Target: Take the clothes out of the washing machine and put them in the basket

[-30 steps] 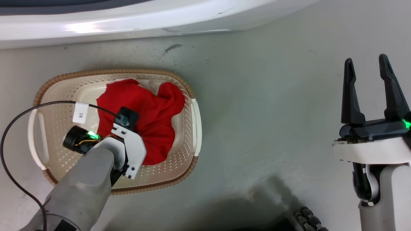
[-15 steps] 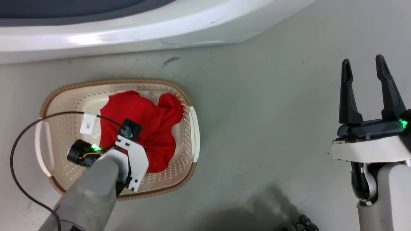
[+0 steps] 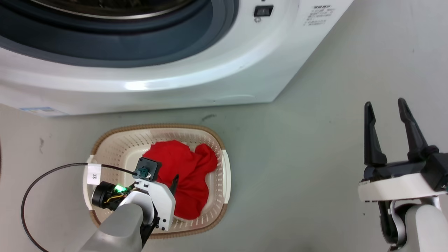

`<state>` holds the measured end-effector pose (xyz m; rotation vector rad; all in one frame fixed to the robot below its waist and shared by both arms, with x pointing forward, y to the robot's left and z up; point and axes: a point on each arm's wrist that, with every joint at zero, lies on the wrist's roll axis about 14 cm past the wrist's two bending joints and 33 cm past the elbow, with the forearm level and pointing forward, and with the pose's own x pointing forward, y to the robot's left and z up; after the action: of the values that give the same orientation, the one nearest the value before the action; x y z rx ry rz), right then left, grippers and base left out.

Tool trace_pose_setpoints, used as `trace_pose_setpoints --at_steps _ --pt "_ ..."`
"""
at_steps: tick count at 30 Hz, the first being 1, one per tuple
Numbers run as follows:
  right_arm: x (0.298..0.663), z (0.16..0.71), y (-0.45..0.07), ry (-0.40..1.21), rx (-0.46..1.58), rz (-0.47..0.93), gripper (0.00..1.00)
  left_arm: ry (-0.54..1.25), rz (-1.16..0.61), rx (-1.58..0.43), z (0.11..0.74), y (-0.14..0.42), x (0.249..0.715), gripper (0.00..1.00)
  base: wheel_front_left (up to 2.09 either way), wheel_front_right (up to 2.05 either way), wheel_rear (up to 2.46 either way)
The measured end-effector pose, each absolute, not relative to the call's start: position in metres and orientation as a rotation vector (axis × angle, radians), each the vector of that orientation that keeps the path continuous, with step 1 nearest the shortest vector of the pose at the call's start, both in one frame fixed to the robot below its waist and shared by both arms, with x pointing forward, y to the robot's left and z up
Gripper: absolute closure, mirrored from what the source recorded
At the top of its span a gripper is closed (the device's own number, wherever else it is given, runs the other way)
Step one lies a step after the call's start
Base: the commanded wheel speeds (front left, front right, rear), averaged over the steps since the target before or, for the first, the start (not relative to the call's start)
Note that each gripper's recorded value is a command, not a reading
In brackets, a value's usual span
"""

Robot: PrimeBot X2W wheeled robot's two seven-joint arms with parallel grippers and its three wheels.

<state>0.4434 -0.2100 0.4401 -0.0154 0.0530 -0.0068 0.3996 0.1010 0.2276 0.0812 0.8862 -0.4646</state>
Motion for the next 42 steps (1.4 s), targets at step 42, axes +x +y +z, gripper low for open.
trace_pose_setpoints --at_steps 42 --pt "0.355 0.511 -0.179 -0.099 0.022 0.07 0.0 -0.044 0.046 0.007 0.494 0.181 0.37 0.0 0.0 0.0 0.0"
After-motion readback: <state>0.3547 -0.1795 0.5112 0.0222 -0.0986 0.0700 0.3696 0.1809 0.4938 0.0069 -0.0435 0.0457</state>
